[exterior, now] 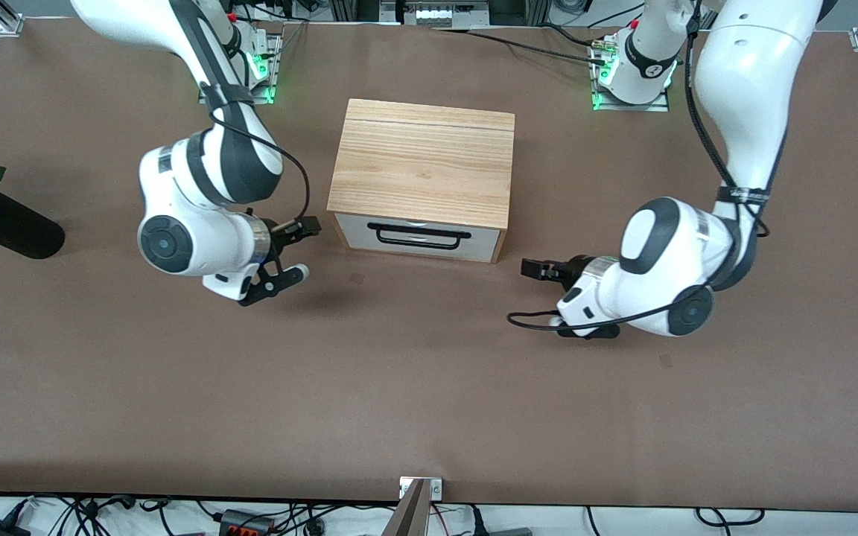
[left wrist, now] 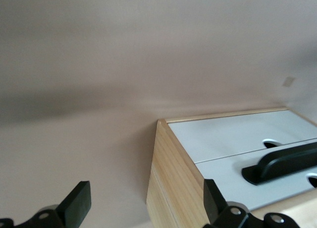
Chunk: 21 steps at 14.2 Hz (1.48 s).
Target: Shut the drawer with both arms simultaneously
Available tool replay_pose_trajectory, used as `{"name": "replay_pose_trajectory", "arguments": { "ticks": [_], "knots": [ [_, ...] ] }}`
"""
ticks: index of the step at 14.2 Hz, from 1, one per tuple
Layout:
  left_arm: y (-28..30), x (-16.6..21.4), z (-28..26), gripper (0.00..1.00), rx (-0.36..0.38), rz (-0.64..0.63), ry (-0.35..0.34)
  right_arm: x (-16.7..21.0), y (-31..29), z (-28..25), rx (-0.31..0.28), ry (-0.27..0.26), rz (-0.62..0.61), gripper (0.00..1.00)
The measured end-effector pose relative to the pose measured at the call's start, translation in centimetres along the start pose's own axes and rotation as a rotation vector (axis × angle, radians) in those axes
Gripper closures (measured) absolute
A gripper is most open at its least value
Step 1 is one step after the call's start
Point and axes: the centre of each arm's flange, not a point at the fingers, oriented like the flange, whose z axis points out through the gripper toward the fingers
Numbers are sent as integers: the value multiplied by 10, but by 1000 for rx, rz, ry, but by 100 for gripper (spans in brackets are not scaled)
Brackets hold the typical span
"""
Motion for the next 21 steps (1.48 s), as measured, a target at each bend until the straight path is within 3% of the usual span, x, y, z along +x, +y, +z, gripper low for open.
{"name": "replay_pose_trajectory", "arguments": {
  "ticks": [4,6,8,11,15,19,21],
  "knots": [
    [-13,-19,-58,0,-5,5,38,-22,-3,-57,-185,6,50,0],
    [-35,-30,-83,0,13,-23,39,-45,-2,-90,-228,-12,70,0],
    [-55,-44,-109,0,82,-43,50,-69,9,-129,-231,-18,107,0],
    [-42,-93,-163,0,154,-36,85,-94,52,-186,-229,60,197,0],
    [-60,-148,-231,0,169,-87,173,-125,120,-240,-239,178,323,0],
    [-85,-173,-250,0,196,-142,161,-131,123,-248,-213,217,310,0],
    [-79,-188,-238,0,214,-148,167,-137,134,-237,-185,264,295,0]
  ]
}}
